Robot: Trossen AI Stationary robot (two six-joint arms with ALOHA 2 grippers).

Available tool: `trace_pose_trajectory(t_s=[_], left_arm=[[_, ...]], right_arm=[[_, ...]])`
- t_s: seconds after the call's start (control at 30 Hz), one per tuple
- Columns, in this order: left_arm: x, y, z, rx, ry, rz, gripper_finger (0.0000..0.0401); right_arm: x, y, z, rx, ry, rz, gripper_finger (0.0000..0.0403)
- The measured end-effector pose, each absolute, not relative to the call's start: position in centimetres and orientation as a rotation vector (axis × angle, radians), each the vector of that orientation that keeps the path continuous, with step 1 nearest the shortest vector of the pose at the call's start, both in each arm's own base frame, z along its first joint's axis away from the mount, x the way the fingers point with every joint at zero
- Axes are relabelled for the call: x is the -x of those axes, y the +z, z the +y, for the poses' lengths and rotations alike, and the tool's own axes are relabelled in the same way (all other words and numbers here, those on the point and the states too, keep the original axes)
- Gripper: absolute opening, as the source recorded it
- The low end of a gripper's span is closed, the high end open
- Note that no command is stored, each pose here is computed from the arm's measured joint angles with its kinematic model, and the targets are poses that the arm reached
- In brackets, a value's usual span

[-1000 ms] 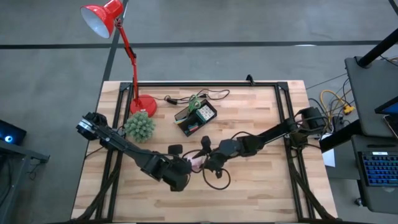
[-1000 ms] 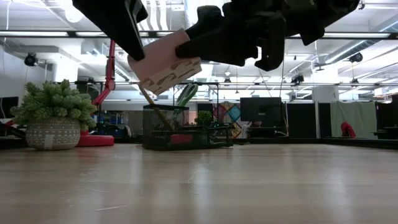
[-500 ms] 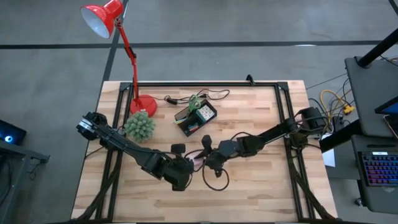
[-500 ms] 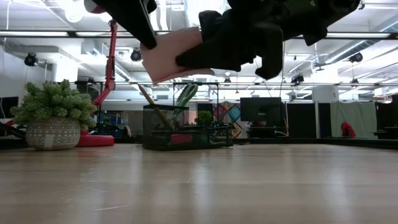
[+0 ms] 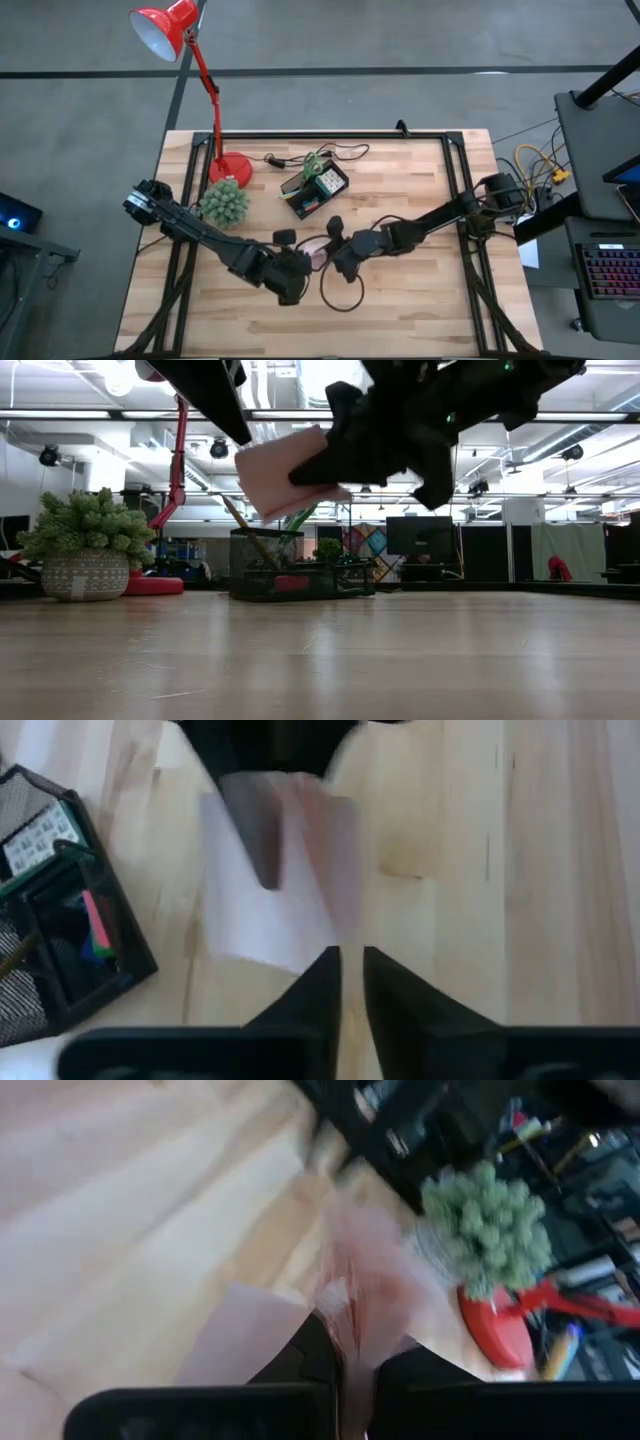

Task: Pick and place office supplies into organizer
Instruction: Put the light pink sticky notes into the black desk organizer

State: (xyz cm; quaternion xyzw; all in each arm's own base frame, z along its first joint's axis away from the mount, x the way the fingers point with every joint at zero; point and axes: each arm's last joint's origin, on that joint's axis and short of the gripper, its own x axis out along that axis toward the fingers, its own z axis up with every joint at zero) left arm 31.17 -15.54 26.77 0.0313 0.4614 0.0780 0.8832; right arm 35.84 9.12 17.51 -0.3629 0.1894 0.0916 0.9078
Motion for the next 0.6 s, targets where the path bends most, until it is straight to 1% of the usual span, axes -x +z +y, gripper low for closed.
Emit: trace_pose_trajectory(t_s=[0.1, 0.3, 0.37, 0.47, 0.6], left_arm=[[-31.0, 26.7, -15.5, -0.068, 0.16, 0.977, 0.0071], [-30.8, 26.5, -15.4, -0.085, 0.17, 1.004, 0.0186], [-30.5, 26.5, -15.2, -0.092, 0.186, 1.04, 0.0213], [-30.1, 26.5, -15.0, -0.056, 0.228, 1.065, 0.0234], [-29.8, 26.8, -14.9, -0.031, 0.24, 1.062, 0.0239]], right_arm=[[-35.8, 17.3, 9.0, 0.759, 0.163, 0.418, 0.0013], [-35.5, 17.0, 8.7, 0.786, 0.071, 0.462, 0.0012], [-35.3, 16.9, 8.6, 0.786, 0.046, 0.473, 0.0012], [-34.8, 16.8, 8.4, 0.781, 0.021, 0.486, 0.0012], [-33.7, 17.0, 8.0, 0.771, -0.02, 0.492, 0.0012]])
